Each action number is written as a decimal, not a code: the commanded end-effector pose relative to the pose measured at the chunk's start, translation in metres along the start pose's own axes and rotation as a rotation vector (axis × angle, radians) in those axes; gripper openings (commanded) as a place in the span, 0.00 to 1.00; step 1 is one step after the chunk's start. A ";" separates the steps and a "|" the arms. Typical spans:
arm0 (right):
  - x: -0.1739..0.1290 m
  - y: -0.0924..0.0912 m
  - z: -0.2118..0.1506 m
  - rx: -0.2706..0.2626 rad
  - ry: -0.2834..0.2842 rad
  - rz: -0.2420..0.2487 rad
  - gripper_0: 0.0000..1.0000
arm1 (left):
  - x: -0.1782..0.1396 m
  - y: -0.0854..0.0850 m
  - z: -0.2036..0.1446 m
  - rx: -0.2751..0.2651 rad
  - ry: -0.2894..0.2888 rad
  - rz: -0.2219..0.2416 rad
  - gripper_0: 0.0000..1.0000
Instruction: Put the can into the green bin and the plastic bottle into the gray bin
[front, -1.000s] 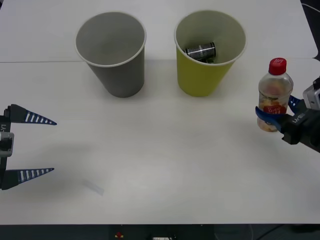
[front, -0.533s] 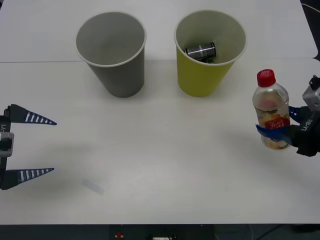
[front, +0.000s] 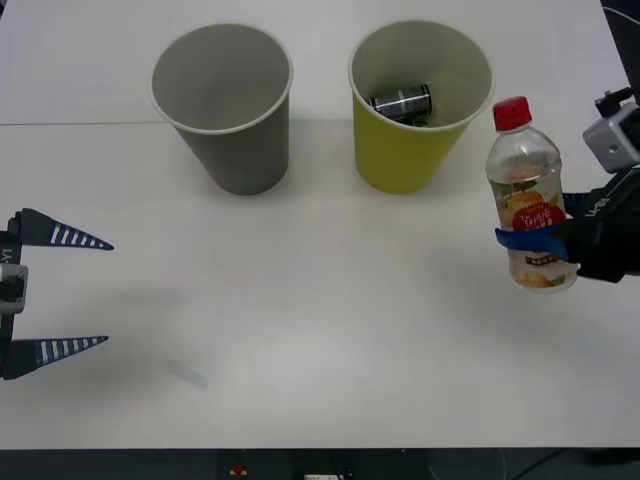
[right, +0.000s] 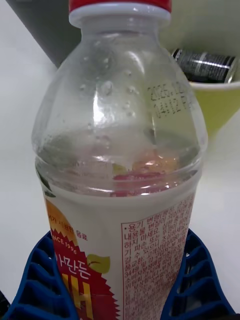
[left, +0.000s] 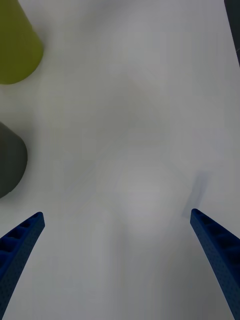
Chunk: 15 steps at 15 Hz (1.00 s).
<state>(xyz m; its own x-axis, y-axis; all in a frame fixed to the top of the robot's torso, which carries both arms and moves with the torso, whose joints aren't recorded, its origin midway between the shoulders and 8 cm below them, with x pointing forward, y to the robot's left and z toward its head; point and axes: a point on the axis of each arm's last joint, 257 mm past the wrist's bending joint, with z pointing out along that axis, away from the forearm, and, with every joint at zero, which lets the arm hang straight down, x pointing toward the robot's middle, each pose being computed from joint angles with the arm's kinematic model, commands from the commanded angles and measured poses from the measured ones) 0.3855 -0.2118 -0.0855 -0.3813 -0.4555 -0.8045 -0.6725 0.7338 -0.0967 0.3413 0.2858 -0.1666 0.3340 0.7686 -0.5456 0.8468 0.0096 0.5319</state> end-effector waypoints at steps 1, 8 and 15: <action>-0.027 0.003 0.008 -0.028 -0.026 -0.044 0.00 | 0.000 0.000 0.000 0.000 0.000 0.000 1.00; -0.104 0.018 0.034 -0.141 -0.074 -0.142 0.00 | 0.000 0.000 0.000 0.000 0.000 0.000 1.00; -0.184 0.030 0.076 -0.218 -0.021 -0.208 0.00 | 0.000 0.000 0.000 0.000 0.000 0.000 1.00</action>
<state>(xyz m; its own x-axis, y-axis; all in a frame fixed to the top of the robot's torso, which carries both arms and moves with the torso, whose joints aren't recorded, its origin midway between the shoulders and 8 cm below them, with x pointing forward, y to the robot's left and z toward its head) 0.4776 -0.0768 0.0110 -0.2052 -0.5698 -0.7958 -0.8519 0.5043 -0.1414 0.3413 0.2858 -0.1666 0.3340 0.7686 -0.5456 0.8468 0.0096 0.5319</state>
